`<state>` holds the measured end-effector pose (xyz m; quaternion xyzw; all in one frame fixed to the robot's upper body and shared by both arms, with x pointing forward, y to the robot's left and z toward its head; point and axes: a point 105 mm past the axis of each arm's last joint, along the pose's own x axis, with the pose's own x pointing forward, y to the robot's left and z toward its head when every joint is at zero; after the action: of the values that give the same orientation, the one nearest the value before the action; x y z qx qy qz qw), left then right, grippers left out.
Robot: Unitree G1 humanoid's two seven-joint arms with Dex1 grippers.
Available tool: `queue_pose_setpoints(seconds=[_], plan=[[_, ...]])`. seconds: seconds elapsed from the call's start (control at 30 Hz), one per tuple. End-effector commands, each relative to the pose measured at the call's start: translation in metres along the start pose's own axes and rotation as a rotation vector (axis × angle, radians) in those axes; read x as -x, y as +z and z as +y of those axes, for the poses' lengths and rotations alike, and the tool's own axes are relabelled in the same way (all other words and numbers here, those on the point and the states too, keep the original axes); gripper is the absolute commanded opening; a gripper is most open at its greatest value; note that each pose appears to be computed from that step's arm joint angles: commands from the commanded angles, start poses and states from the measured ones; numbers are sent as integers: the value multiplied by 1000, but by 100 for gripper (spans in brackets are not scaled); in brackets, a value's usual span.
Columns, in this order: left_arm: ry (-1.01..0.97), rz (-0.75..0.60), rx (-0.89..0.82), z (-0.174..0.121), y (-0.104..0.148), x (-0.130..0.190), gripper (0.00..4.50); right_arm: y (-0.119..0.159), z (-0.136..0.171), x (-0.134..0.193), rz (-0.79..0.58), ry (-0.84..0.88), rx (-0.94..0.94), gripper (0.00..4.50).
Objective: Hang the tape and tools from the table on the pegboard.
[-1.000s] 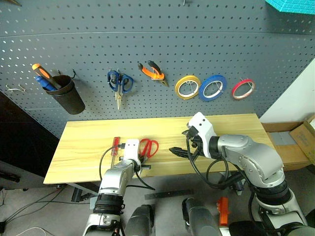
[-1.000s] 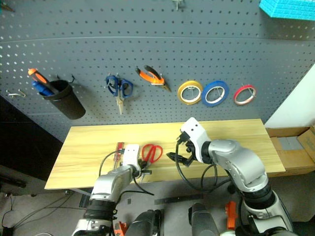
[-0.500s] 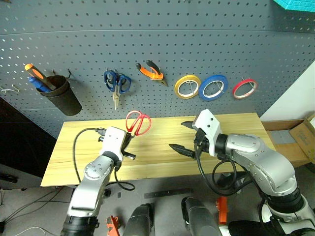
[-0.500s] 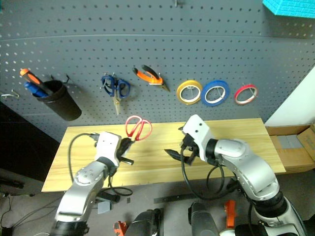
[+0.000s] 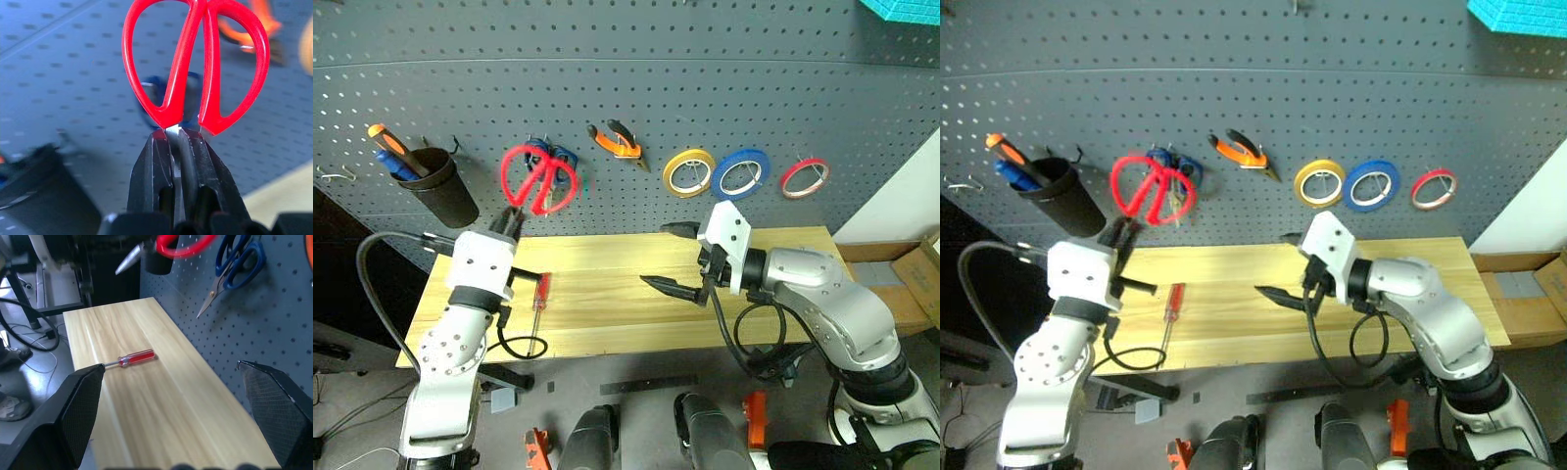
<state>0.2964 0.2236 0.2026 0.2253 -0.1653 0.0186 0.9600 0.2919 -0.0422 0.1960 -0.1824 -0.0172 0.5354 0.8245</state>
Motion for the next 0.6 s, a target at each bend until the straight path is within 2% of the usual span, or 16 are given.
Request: queue_pose_setpoints(seconds=[0.03, 0.23, 0.4, 0.6], plan=[[22, 44, 23, 6, -10, -6, 2, 15, -7, -3, -45, -2, 64, 450], [-50, 103, 107, -14, -25, -27, 2, 30, -15, -12, -90, -26, 93, 450], [-117, 22, 107, -26, -10, -40, 2, 37, -16, -11, -110, -38, 103, 450], [-125, 31, 116, -29, -14, -41, 2, 36, -15, -10, -108, -50, 94, 450]])
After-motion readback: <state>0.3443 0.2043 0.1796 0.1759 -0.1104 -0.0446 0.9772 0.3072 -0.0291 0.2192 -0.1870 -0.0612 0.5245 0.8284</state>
